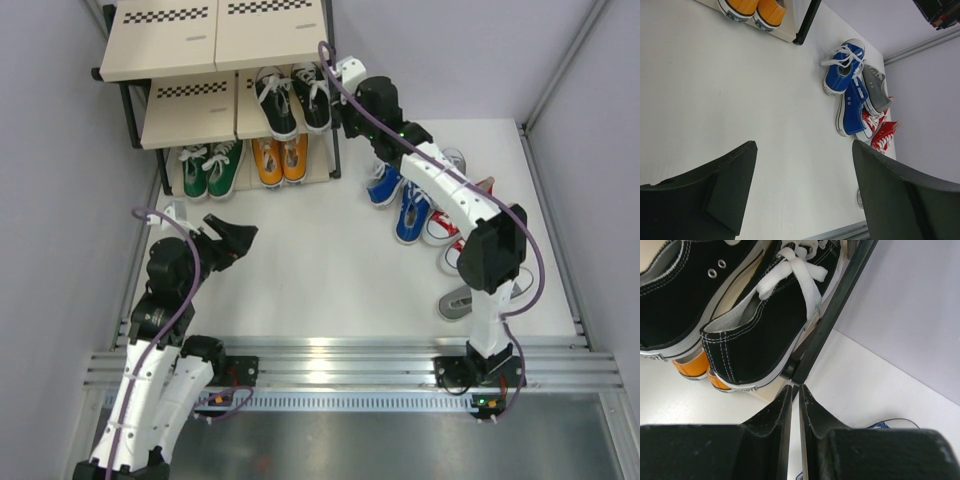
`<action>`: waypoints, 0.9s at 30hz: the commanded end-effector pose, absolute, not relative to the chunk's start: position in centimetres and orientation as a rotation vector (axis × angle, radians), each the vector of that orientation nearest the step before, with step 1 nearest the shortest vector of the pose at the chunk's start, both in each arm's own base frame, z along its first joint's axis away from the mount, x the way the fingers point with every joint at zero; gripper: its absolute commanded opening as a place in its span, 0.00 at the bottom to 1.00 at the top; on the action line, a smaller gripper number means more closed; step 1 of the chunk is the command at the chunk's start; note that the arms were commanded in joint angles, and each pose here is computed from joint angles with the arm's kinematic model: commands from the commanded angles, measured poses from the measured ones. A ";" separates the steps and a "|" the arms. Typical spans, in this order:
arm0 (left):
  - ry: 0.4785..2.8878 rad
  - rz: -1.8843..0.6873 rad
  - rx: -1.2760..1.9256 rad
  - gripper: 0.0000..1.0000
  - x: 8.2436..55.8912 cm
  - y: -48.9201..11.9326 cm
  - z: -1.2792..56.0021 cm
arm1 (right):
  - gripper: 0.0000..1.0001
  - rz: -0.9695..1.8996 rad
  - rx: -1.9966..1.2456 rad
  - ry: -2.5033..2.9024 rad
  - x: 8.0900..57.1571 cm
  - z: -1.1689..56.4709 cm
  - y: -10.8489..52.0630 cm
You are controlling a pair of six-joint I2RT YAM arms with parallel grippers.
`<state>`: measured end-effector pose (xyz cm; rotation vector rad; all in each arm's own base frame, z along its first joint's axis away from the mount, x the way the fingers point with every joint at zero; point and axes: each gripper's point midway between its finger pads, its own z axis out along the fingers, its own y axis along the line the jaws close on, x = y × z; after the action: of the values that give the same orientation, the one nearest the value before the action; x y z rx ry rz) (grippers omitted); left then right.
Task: Place and organize the shoes onto the shoe shelf
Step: Adjust the shoe at the shoe shelf.
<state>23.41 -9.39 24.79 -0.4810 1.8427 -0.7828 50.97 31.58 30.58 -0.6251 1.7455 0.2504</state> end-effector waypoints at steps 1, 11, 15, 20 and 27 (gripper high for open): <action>1.828 -0.795 -0.475 0.82 23.4 -9.5 25.0 | 0.11 0.275 -0.608 1.694 51.2 31.5 33.2; 1.830 -0.805 -0.477 0.83 23.2 -9.6 24.8 | 0.11 0.344 -0.663 1.720 49.7 29.8 35.7; 1.828 -0.808 -0.470 0.83 23.2 -9.7 24.9 | 0.11 0.363 -0.673 1.725 49.4 29.4 36.5; 1.829 -0.810 -0.468 0.83 23.1 -9.7 24.9 | 0.12 0.376 -0.683 1.727 49.4 29.3 37.0; 1.826 -0.816 -0.460 0.83 23.0 -9.8 25.0 | 0.12 0.318 -0.623 1.672 49.8 32.6 35.4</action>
<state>23.21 -9.56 24.16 -0.4833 1.8550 -0.7943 49.49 35.24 28.42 -0.6849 1.7678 0.3196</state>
